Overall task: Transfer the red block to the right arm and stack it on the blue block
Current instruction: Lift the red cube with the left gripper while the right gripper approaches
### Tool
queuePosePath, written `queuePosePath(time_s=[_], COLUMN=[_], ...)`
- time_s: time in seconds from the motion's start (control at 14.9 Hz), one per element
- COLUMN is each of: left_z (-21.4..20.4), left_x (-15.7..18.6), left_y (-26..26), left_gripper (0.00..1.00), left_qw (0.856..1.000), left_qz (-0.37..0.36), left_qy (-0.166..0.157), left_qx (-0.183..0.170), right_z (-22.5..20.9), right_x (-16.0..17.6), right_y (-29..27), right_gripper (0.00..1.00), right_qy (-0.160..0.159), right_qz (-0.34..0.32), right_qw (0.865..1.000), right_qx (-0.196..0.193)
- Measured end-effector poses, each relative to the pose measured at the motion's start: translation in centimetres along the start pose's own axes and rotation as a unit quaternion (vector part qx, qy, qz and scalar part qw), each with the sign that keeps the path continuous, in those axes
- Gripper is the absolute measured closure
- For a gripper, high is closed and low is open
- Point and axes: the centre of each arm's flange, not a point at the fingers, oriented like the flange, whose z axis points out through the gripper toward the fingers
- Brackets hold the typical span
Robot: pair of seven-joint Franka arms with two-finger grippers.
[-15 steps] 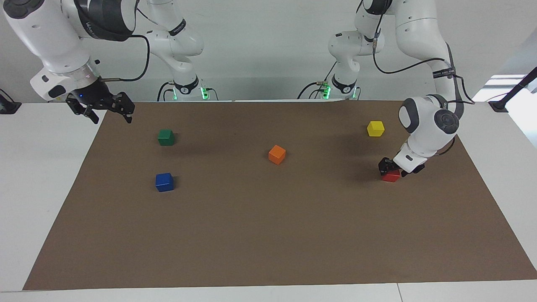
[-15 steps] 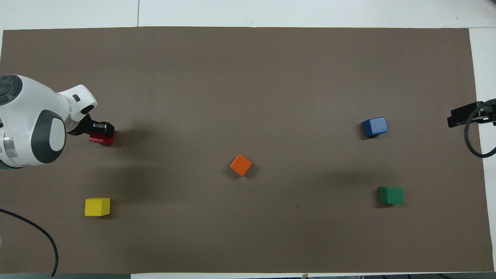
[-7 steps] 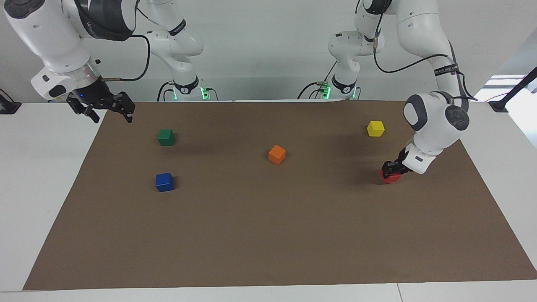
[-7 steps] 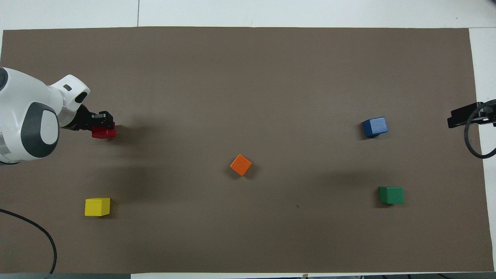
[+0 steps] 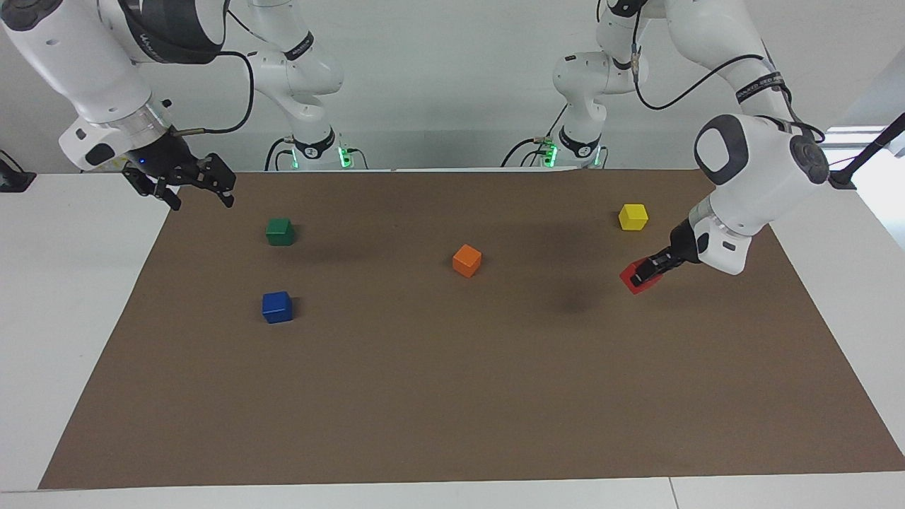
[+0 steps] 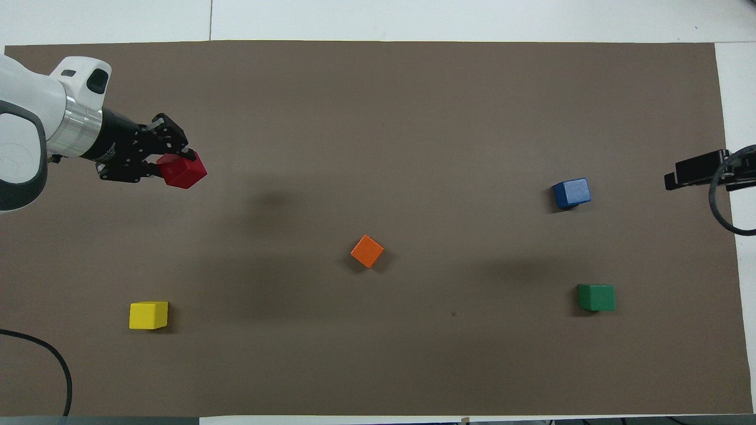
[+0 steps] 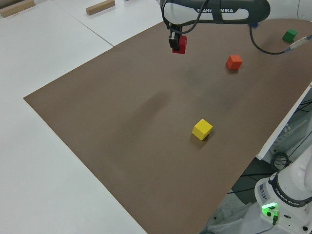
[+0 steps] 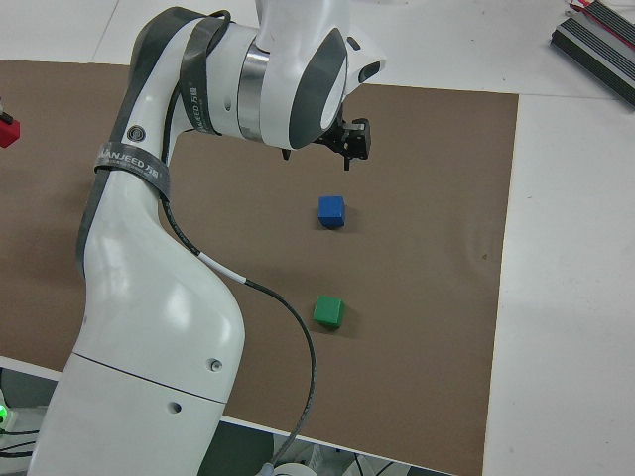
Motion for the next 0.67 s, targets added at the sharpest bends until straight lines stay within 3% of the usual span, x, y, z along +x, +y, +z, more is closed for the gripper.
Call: queuePosePath(time_s=[0.2,0.4,0.54,0.67], left_z=[-2.7,-4.0,-3.1,-0.7], left_x=[-4.6,-7.1,-8.0,-9.3], left_y=[4.3,6.4,7.0,7.6], left_gripper=[0.45,0.45,0.45,0.45], left_qw=[0.993,0.974,0.96,0.943], left_qz=[-0.098,-0.157,-0.178,-0.205], left_qy=[-0.036,-0.098,-0.134,-0.164], left_qx=[-0.063,-0.132,-0.168,-0.205], right_z=[0.3,2.1,4.5,7.3], right_x=[0.2,0.1,-0.2,-0.6], right_y=[-1.2,-1.9,-0.7,1.0], right_gripper=[0.0,0.0,0.0,0.0], right_qy=[0.003,-0.024,-0.029,-0.006], right_qz=[0.009,-0.037,-0.075,-0.088], right_qw=[0.996,0.98,0.957,0.923], right_qx=[0.092,0.192,0.28,0.374])
